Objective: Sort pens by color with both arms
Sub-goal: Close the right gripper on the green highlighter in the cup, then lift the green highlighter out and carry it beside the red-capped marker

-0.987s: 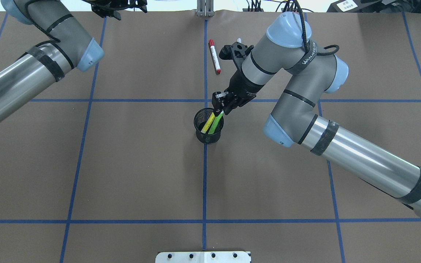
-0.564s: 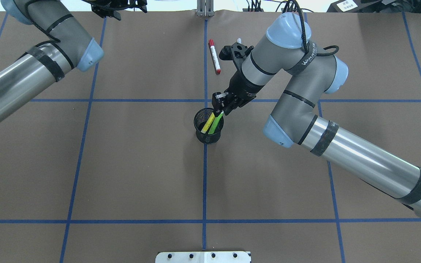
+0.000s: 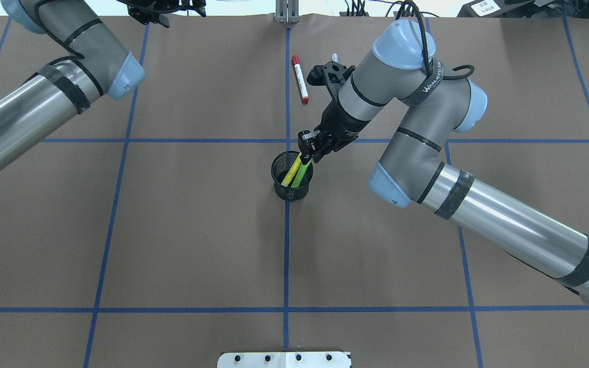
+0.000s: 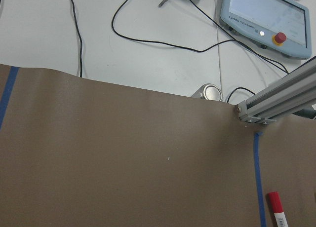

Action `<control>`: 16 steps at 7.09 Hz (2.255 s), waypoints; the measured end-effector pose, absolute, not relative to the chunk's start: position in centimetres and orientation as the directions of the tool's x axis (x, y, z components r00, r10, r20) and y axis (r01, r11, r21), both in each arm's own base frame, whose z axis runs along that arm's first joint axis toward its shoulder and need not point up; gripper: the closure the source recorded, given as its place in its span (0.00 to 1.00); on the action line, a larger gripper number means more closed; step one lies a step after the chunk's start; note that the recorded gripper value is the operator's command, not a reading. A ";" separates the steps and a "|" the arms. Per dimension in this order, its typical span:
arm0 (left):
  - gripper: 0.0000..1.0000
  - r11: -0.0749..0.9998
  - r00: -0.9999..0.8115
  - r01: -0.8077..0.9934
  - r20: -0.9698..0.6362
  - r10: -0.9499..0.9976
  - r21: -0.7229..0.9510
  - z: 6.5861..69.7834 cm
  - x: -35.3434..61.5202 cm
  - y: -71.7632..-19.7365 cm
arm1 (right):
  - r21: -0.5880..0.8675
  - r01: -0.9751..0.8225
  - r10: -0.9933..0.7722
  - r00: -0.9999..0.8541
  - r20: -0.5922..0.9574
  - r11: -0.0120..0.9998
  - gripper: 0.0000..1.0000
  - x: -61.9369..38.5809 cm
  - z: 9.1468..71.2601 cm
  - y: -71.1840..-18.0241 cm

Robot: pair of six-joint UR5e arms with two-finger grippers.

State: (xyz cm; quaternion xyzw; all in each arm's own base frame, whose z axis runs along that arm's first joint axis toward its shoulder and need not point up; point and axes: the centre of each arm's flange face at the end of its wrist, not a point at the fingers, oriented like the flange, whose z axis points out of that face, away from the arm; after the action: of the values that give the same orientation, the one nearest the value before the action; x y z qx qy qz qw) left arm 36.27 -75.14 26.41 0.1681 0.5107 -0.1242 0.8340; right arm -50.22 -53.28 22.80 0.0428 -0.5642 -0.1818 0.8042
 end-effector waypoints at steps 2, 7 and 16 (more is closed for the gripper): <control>0.00 0.913 0.448 0.378 -0.893 -0.033 0.156 26.4 36.3 -75.1 | 0.275 0.243 -0.341 0.296 0.892 0.930 1.00 -50.2 22.8 -53.2; 0.00 0.913 0.448 0.377 -0.893 -0.032 0.157 26.3 36.3 -75.1 | 0.349 0.170 -0.383 0.245 0.891 0.921 1.00 -45.0 18.2 -53.3; 0.00 0.905 0.428 0.390 -0.904 -0.014 0.170 26.9 34.4 -73.2 | 0.461 -0.525 -0.109 0.567 0.816 0.716 1.00 -42.6 13.3 -55.8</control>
State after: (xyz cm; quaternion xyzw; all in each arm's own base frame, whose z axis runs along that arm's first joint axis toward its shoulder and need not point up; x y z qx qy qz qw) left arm 34.41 -73.16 26.85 0.1802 0.5207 -0.1223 0.8255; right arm -42.56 -55.84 13.29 0.3546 -0.4471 0.1282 0.8111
